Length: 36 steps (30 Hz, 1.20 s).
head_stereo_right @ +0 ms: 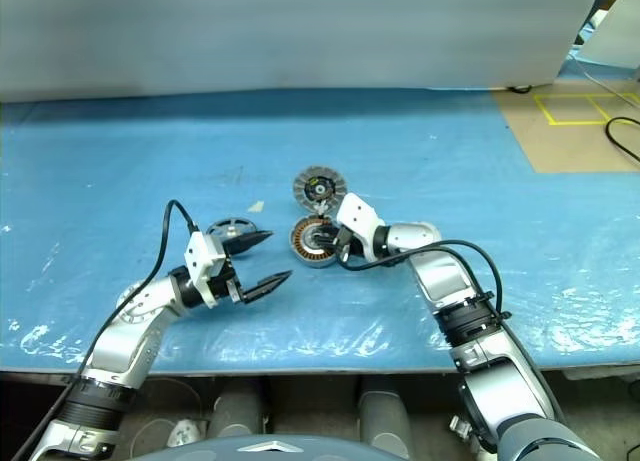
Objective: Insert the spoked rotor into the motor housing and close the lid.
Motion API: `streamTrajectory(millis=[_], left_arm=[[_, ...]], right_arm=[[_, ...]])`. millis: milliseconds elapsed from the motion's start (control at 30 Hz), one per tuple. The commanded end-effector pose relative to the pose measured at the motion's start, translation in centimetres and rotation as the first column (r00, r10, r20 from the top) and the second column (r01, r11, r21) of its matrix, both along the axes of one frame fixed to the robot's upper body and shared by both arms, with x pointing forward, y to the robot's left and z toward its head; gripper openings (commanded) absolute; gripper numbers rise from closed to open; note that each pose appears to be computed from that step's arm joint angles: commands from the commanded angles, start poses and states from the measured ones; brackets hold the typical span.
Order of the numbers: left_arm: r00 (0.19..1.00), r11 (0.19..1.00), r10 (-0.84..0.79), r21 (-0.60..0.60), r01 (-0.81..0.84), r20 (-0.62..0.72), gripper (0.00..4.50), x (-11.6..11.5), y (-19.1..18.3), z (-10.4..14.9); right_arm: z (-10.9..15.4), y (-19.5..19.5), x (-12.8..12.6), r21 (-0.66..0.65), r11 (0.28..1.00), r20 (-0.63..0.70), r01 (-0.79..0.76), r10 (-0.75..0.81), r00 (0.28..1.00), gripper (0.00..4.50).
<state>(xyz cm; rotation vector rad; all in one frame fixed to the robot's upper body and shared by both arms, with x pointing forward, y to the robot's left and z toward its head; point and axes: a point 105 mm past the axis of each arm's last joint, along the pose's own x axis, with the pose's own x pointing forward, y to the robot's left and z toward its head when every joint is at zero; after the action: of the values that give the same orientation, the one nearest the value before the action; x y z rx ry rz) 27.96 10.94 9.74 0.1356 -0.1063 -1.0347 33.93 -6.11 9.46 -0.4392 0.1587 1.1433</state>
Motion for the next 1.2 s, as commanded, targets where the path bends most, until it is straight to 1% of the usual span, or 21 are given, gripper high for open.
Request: streamTrajectory(millis=[33,500,533,667,700,767,833,933,1033,1100,1200], left_arm=[[0.999,1.0,-0.004,-0.011,0.004,0.041,4.5,-0.1,0.0,1.1],[0.999,1.0,-0.004,-0.01,0.004,0.042,4.5,0.0,0.0,1.1],[0.999,1.0,-0.004,-0.01,0.004,0.042,4.5,0.0,0.0,1.1],[0.999,1.0,-0.003,-0.007,0.004,0.042,4.5,0.0,0.0,1.1],[0.999,1.0,-0.003,-0.007,0.003,0.043,4.5,0.0,0.1,1.2],[0.999,1.0,-0.002,-0.006,0.002,0.043,4.5,0.0,0.1,1.2],[0.999,1.0,-0.003,-0.005,0.003,0.042,4.5,0.0,0.1,1.1],[0.999,1.0,-0.007,-0.006,0.007,0.041,4.5,0.0,0.0,1.1],[0.999,1.0,-0.011,-0.007,0.011,0.04,4.5,0.1,-0.1,1.1],[0.999,1.0,-0.012,-0.008,0.012,0.039,4.5,0.1,-0.2,1.1],[0.999,1.0,-0.011,-0.007,0.011,0.036,4.5,0.1,-0.1,1.0]], right_arm=[[0.4,0.0,0.3,-0.007,1.0,0.014,0.0,0.0,1.0,0.63],[-0.2,-0.1,0.0,-0.026,1.0,-0.005,-0.009,0.008,1.0,0.63],[-0.2,-0.1,0.0,-0.026,1.0,-0.004,-0.009,0.009,1.0,1.35],[0.2,-0.1,0.3,-0.007,1.0,0.014,0.01,-0.01,1.0,2.61],[0.7,-0.1,0.3,0.029,0.999,0.006,0.016,-0.016,1.0,2.98],[1.5,0.0,0.2,0.094,0.995,-0.005,0.021,-0.021,1.0,3.58],[1.9,0.1,0.1,0.128,0.992,-0.01,0.019,-0.018,1.0,3.58],[1.9,0.1,0.0,0.134,0.991,-0.014,0.017,-0.016,1.0,3.58],[1.8,0.2,-0.1,0.132,0.991,-0.016,0.015,-0.013,1.0,2.95],[1.7,0.3,-0.1,0.124,0.992,-0.012,0.01,-0.009,1.0,2.3],[1.8,0.5,-0.1,0.128,0.992,-0.006,0.005,-0.004,1.0,1.22]])
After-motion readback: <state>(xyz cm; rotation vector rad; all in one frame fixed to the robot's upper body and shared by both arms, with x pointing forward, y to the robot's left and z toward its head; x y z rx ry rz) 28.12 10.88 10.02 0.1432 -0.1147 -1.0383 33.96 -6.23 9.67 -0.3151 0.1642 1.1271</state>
